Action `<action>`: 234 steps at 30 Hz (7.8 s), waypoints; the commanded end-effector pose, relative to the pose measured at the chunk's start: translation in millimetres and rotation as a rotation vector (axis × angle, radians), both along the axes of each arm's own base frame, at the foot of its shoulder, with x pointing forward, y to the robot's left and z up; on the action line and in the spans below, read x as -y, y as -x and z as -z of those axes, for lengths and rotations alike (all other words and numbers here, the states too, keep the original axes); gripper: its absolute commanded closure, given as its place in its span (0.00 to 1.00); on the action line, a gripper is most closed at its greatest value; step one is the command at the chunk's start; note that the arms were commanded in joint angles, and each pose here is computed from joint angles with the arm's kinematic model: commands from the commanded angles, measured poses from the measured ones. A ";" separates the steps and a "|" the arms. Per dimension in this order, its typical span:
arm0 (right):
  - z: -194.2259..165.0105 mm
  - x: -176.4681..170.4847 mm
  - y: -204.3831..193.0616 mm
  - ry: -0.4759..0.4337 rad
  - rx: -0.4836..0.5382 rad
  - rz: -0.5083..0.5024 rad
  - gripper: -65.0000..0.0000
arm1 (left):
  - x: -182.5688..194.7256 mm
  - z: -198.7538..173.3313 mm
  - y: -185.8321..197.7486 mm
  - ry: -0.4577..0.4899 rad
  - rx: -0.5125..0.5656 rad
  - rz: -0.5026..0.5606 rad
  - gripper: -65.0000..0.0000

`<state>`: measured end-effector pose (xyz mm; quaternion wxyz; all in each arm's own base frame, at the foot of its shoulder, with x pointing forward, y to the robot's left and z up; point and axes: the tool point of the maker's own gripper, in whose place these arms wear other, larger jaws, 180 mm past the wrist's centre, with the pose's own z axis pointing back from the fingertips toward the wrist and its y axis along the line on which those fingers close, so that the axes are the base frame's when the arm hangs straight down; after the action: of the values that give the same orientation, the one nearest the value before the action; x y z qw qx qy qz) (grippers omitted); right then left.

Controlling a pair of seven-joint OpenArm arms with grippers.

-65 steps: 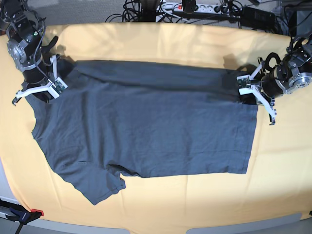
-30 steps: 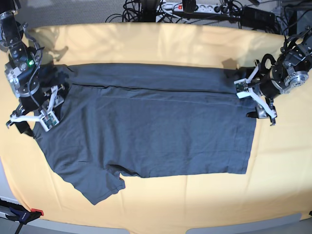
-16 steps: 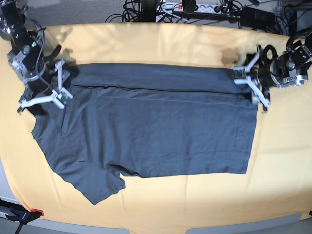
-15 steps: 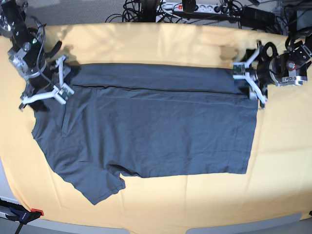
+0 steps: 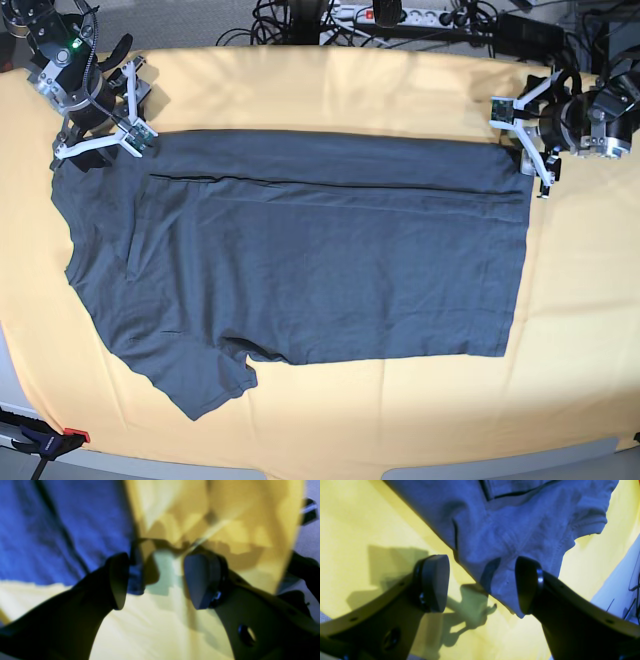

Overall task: Fold the T-shirt properly
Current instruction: 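Fold the gripped shirt edge over onto the shirt with both grippers, then release the folded edge and regrasp the fold line with both grippers, then pull the folded shirt toward the robot with both grippers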

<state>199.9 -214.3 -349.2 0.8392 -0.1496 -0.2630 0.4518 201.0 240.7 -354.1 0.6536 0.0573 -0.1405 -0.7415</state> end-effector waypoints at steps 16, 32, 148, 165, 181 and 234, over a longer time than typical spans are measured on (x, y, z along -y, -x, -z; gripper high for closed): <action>-9.3 3.6 -6.8 0.014 0.036 -0.001 0.36 | -42.4 -21.4 -68.3 -0.149 0.379 -0.064 0.41; -9.7 4.3 -7.4 0.021 0.039 -0.003 0.36 | -31.0 -37.4 -70.3 -0.159 0.423 -0.065 0.51; -5.0 99.3 -54.5 0.259 0.137 0.056 0.44 | -14.8 -21.7 -48.8 -0.056 0.192 0.009 1.00; -12.0 131.6 -45.7 0.440 0.099 0.126 1.00 | -20.1 -27.3 -46.1 -0.086 0.187 0.019 1.00; 2.6 143.4 10.7 0.470 -0.180 0.066 1.00 | -26.2 -48.3 0.7 -0.111 -0.022 0.118 1.00; 8.7 107.3 118.7 0.374 -0.684 -0.168 1.00 | -4.5 -51.3 88.0 -0.032 -0.316 0.099 1.00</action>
<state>75.6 -316.7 -364.4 0.8031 -0.1058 0.1038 0.5771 110.5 245.2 -306.4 0.6332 -0.0615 -0.0255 -0.7711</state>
